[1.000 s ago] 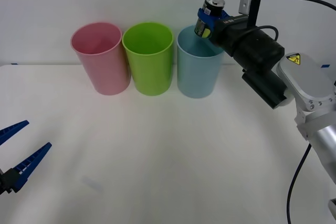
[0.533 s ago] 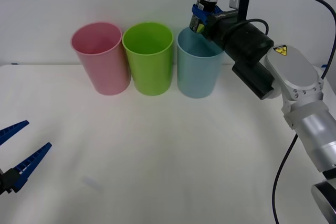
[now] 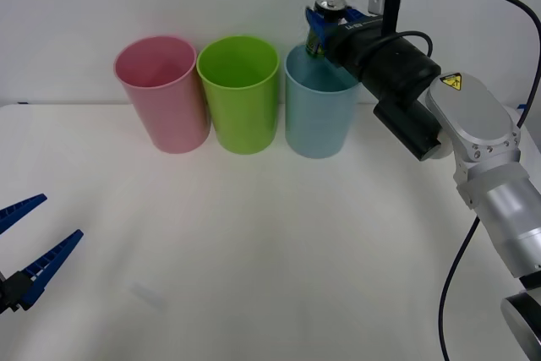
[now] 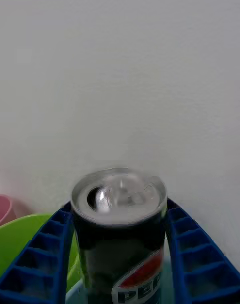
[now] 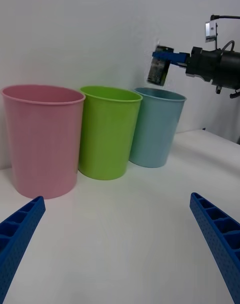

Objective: Grasp the object on the table and drop it into the matching bin: aluminum can to the light blue bin, PET bottle to the pink bin.

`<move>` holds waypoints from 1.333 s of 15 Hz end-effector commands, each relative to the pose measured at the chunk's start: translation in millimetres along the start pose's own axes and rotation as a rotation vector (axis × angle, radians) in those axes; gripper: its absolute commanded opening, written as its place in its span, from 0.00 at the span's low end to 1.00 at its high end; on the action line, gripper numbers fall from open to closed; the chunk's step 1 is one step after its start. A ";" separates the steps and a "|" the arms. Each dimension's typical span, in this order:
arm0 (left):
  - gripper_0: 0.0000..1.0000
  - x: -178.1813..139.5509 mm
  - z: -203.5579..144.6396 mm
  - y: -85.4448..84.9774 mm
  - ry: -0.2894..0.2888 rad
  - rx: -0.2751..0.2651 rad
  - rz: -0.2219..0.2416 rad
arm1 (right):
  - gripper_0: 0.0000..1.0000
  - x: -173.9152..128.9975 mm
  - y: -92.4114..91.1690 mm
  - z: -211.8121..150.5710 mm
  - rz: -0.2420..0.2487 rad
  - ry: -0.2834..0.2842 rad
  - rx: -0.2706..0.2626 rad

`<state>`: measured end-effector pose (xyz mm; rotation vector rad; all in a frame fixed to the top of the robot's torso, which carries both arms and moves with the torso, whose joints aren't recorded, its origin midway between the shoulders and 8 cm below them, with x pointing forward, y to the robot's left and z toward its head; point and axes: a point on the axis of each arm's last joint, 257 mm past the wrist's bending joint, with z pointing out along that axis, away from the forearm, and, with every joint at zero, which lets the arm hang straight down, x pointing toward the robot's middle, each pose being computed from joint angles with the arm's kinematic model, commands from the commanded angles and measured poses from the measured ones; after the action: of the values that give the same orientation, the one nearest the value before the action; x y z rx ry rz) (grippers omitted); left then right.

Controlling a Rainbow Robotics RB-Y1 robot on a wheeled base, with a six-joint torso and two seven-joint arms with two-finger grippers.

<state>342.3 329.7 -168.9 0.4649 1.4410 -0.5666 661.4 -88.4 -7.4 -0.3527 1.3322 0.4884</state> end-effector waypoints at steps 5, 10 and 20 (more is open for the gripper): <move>1.00 0.0 0.0 0.0 0.000 0.000 0.000 | 1.00 3.3 6.9 -5.6 -0.006 0.005 -0.026; 1.00 0.0 0.0 0.0 0.000 0.000 0.000 | 1.00 0.7 15.1 -44.4 -0.022 -0.011 -0.063; 1.00 0.0 0.0 0.0 0.000 0.000 0.000 | 1.00 24.5 29.6 -152.1 -0.064 0.050 -0.108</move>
<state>342.2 329.7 -168.9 0.4649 1.4410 -0.5666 528.0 -134.1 -57.9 -0.4939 1.3344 0.5074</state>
